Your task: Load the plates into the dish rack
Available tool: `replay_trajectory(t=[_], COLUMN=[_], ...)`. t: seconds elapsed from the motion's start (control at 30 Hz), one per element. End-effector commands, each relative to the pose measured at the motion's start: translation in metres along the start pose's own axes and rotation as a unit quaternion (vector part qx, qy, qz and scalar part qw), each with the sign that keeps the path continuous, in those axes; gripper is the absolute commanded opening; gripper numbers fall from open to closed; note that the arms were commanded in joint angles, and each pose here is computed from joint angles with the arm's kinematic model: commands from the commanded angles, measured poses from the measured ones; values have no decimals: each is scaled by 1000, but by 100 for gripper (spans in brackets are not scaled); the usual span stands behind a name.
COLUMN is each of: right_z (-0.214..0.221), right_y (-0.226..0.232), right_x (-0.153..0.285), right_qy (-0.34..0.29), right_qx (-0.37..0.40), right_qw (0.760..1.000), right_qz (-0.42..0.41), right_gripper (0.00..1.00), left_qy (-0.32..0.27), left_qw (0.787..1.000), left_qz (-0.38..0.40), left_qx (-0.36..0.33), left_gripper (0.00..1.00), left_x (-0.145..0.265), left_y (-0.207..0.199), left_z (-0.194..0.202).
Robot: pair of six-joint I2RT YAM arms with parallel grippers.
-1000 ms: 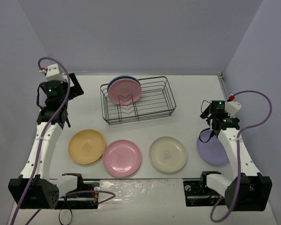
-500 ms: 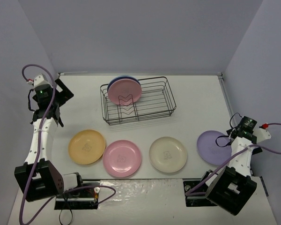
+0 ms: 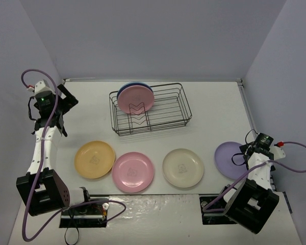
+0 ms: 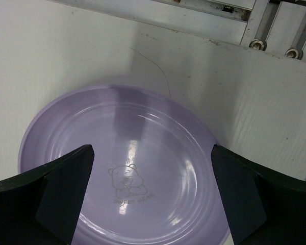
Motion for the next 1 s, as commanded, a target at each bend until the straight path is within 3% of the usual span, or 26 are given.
replay_trajectory(t=[0.0,0.27,0.53,0.67,0.9,0.97], right_z=[-11,4,0,2,-3,-6], right_y=[-2,-4,-10,-6,2,15], right_x=[5,-9,-9,-11,-12,-7], right_qy=[-45,-32,-70,-46,-55,-63], right_qx=[-36,-87,-126,-98,-57,-6], right_qw=[998,995,987,993,997,998], right_qz=[25,32,73,54,21,-3], right_gripper=[99,100,100,99,98,99], left_qy=[-59,-86,-100,-103,-100,-101], left_qw=[997,994,992,992,992,992], left_qz=[50,69,81,79,80,82], left_qx=[2,3,2,-1,-2,-1], left_gripper=[97,97,97,97,97,97], left_x=[12,9,0,-4,-7,-6], left_y=[-20,-27,-30,-30,-31,-31], left_z=[-28,-38,-43,-44,-44,-45])
Point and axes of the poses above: each gripper's point midway between its finger pads, its own x axis back along the fingers, its own y axis along the line the jaws close on, z = x × y, the point moved 10 cm from there along x, back along the fingers, and after that the axes turned 9 degrees about x, right-handed, at the moved point
